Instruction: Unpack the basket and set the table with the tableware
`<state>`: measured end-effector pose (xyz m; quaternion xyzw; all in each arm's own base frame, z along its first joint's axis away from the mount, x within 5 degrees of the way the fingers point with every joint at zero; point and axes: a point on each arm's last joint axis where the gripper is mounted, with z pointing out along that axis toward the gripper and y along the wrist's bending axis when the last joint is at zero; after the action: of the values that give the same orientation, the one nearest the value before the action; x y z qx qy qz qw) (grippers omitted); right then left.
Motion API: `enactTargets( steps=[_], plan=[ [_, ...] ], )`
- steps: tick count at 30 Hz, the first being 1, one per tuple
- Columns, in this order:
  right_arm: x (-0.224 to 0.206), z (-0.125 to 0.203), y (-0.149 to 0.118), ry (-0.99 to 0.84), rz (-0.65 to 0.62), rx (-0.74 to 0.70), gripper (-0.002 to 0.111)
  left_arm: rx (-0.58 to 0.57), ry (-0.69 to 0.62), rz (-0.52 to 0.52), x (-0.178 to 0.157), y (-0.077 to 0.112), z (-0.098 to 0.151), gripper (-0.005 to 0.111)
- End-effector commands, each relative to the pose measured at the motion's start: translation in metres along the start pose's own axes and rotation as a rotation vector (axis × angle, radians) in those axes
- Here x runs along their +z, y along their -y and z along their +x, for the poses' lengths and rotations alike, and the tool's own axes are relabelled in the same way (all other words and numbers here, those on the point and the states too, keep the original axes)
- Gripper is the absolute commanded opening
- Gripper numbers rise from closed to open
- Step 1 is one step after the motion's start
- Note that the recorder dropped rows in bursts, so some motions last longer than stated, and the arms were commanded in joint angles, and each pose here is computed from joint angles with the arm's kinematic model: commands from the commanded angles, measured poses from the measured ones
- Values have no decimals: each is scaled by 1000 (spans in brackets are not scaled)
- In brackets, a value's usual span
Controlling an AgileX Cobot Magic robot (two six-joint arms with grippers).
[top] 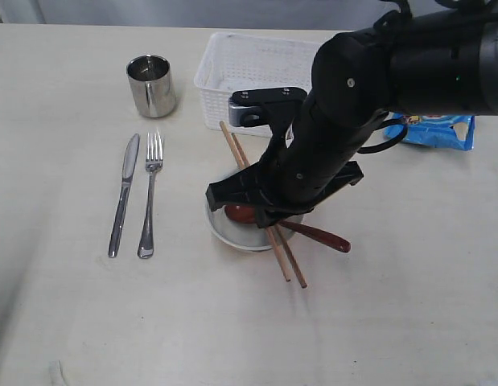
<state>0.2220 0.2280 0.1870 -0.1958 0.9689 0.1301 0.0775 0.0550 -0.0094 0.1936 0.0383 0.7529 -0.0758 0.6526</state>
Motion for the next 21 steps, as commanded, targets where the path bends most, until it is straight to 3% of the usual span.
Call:
enactTargets(
  steps=[1,7,13,16,21],
  plan=[
    [0,0,1,4,9,-28,5,-8,11,3,0,0,0,0],
    [0,-2,1,21,6,-28,31,-8,11,3,0,0,0,0],
    [-4,-4,-1,57,-4,-35,32,-4,11,3,0,0,0,0],
    [-18,-9,-5,105,-26,-159,32,-4,11,3,0,0,0,0],
    [-28,-23,-14,161,-52,-205,32,-4,11,3,0,0,0,0]
  ],
)
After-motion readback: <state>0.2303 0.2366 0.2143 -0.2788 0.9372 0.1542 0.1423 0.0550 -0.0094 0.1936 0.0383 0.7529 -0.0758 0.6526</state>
